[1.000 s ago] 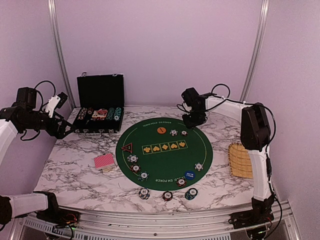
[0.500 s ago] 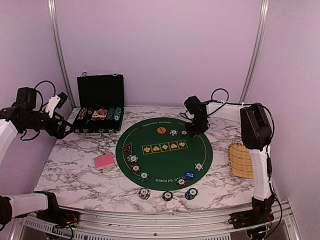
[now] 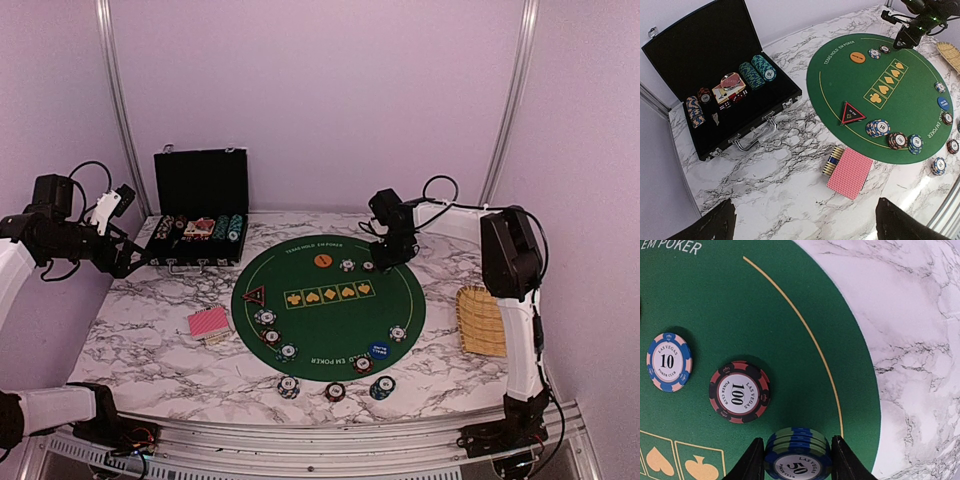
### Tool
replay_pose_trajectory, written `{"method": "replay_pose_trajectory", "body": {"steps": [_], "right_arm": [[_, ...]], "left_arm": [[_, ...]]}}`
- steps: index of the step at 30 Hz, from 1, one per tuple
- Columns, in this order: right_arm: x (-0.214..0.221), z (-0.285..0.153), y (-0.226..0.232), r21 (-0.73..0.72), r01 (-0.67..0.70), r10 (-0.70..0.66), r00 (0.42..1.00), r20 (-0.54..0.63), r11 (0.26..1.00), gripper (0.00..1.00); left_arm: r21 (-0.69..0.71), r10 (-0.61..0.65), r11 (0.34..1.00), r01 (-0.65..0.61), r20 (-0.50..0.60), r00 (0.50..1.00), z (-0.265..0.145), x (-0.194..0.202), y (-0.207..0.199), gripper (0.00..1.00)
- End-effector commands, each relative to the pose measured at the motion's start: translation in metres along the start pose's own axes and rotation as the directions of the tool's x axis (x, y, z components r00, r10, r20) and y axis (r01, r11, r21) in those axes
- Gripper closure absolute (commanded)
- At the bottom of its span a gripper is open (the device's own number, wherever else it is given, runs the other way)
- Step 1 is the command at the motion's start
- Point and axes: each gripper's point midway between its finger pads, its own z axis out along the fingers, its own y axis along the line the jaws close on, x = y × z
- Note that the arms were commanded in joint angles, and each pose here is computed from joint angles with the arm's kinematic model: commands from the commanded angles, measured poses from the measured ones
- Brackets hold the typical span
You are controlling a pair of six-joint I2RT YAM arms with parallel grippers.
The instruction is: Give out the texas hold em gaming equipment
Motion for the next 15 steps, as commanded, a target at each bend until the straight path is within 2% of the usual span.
{"method": "replay_pose_trajectory", "body": {"steps": [1,4,15], "right_arm": [[-0.019,-0.010,-0.006,0.008,-0.022,0.021,0.999,0.046,1.000,0.58],[-0.022,-0.013,-0.007,0.010,-0.018,0.018,0.999,0.051,1.000,0.54],[-0.012,-0.005,-0.007,0.015,-0.023,0.022,1.000,0.017,1.000,0.49]], "left_arm": [[0.007,0.004,1.000,-0.004,-0.007,1.000,-0.006,0.003,-0.005,0.01],[0.006,0.006,1.000,-0.006,-0.002,1.000,-0.007,0.002,-0.006,0.01],[0.003,0.009,1.000,-0.009,-0.012,1.000,-0.006,0.007,-0.006,0.01]]}}
